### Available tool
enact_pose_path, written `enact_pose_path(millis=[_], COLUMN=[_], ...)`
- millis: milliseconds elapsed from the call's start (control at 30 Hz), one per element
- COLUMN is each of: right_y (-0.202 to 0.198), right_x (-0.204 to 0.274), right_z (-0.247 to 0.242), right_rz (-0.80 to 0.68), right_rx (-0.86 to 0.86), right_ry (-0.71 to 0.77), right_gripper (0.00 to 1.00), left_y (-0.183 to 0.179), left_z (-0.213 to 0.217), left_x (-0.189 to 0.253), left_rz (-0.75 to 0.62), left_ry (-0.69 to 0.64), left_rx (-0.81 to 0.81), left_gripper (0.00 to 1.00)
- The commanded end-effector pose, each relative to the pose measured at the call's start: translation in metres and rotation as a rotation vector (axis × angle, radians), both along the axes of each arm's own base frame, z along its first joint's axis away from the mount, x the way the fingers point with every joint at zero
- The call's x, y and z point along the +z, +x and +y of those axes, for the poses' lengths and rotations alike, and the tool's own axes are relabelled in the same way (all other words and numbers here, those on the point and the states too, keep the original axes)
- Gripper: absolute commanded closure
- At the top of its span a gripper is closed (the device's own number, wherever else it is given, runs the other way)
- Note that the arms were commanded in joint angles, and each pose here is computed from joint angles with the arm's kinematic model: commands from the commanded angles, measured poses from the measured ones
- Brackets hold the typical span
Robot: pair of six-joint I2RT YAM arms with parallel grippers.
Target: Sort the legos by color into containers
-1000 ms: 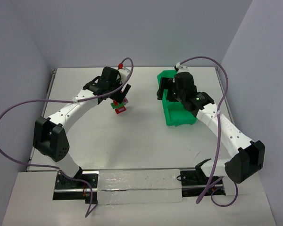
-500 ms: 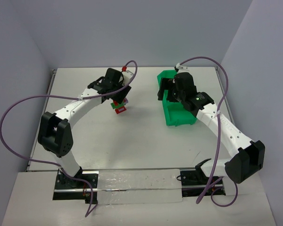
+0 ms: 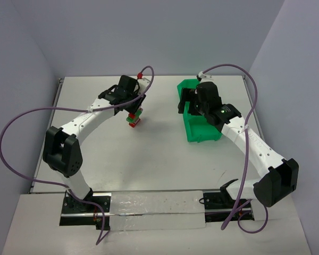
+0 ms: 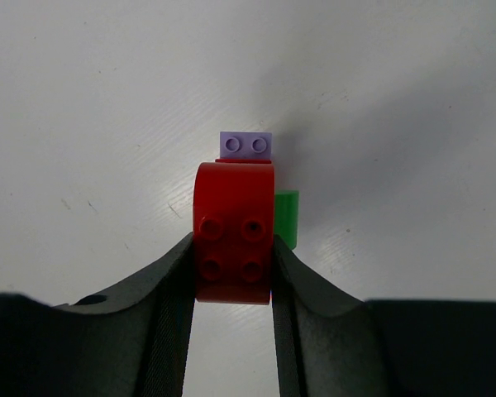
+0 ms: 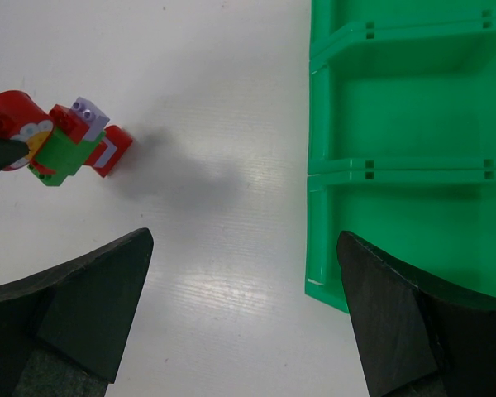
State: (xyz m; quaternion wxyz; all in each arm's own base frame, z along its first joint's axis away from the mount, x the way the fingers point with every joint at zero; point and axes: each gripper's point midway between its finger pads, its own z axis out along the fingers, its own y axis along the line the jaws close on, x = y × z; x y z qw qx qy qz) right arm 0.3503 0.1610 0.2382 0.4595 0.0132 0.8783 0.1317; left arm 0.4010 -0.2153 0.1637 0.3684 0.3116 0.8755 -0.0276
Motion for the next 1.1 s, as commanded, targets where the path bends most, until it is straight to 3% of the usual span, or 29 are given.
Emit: enact_pose_path(millis=[0,167,400,633,867,1067], right_y=[-0.001,-0.015,-0.03,-0.038,-0.03,-0.027], right_x=[0.024,0.036,0.028,0.026,0.044,0.029], right_z=[0.009,0.037,0.078,0.107,0.092,0.095], right_rz=[-0.067,-0.166,-0.179,-0.123,-0.102,-0.036], right_rx=[0.056,0.257,0.464,0.504,0.477,0.47], right_ry=[0.023,0.017,0.024,0.215,0.621,0.602], right_gripper=[0.0,0.0,0.0,0.0,0.0,0.0], left_y=[0.009,0.002,-0.015,-0.022,-0.031,-0.034], left_z=[-0.001,0.007,0.005,0.021,0.039,0.039], left_x=[0.07,0.1,0.112,0.117,0.131,0.13], left_rz=[-0.11,0.025,0.132,0.186,0.212,0.214], left_ry=[-0.164,-0.49,-0.775,-0.996,-1.187,-1.202], left_rx=[0.089,0.214,0.306,0.324,0.231,0.212], left_gripper=[1.0,1.0,1.0,1.0,1.0,1.0])
